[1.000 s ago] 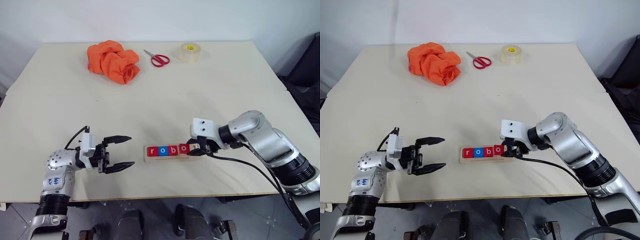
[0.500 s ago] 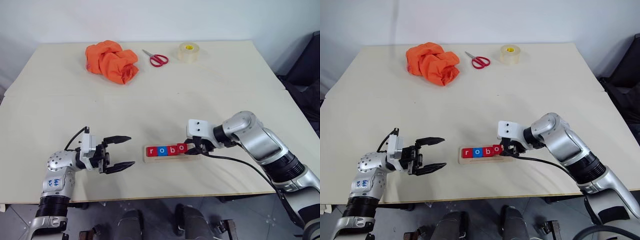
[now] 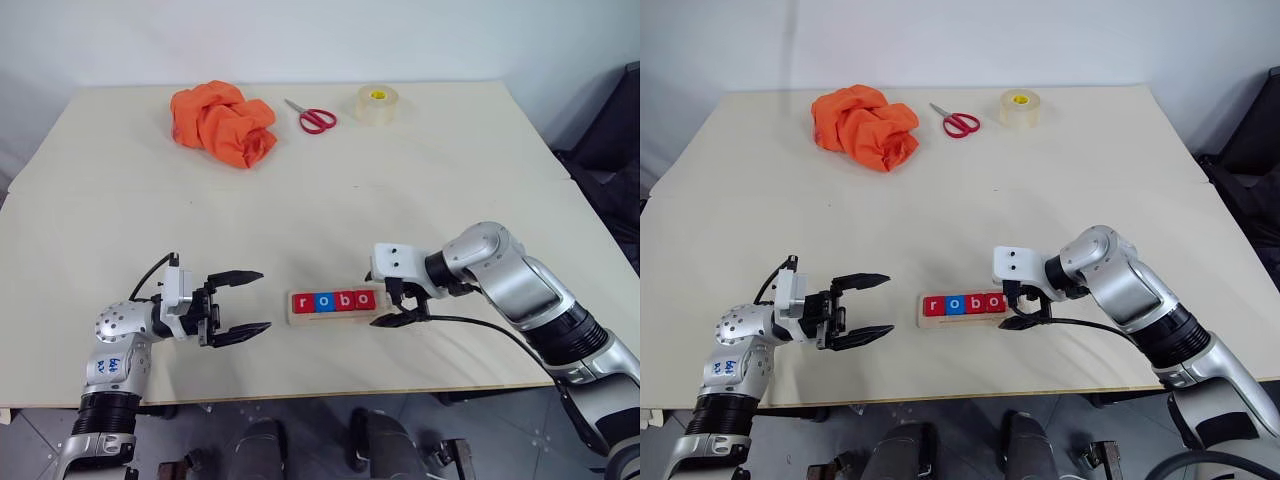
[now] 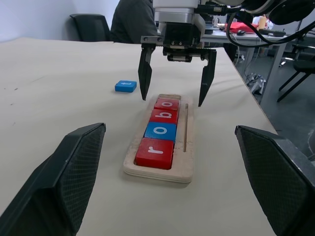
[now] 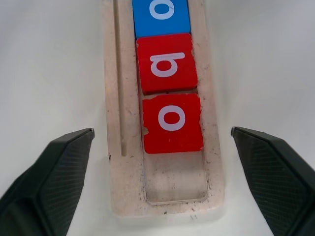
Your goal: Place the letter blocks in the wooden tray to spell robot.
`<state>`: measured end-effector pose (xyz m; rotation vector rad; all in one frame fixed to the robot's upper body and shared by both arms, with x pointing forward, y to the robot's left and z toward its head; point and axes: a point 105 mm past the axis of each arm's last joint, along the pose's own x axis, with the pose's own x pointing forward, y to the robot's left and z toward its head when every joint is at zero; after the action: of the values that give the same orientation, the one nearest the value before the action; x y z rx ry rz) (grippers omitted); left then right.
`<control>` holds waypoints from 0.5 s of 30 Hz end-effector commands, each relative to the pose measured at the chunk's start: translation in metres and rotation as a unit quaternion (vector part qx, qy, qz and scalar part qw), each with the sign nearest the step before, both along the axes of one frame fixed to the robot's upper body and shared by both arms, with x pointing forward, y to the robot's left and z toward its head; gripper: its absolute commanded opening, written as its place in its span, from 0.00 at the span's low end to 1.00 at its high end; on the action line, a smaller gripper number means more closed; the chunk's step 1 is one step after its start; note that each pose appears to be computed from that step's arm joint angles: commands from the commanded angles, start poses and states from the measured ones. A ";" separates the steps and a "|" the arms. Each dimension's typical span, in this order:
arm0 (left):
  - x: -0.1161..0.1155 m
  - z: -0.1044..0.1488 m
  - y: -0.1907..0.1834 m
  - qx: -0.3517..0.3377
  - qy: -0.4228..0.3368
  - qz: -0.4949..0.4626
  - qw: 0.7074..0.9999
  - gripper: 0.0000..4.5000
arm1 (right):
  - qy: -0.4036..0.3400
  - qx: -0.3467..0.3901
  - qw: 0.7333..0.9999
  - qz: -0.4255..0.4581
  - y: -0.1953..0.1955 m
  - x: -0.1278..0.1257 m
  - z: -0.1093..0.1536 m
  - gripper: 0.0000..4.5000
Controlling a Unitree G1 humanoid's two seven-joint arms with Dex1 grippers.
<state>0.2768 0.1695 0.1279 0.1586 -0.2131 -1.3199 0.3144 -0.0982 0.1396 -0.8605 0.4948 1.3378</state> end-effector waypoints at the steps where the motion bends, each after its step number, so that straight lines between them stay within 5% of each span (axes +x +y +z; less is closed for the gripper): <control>1: -0.001 0.004 -0.001 -0.005 -0.017 -0.004 1.000 1.00 | -0.033 0.022 0.999 0.002 -0.002 0.000 0.023 0.99; 15: 0.009 0.007 -0.001 0.003 -0.012 -0.020 1.000 1.00 | -0.088 0.211 0.944 -0.238 -0.074 -0.001 0.043 0.99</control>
<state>0.2854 0.1681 0.1316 0.1602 -0.2207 -1.3488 0.3162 -0.1669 0.1656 -0.4812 0.3154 0.9206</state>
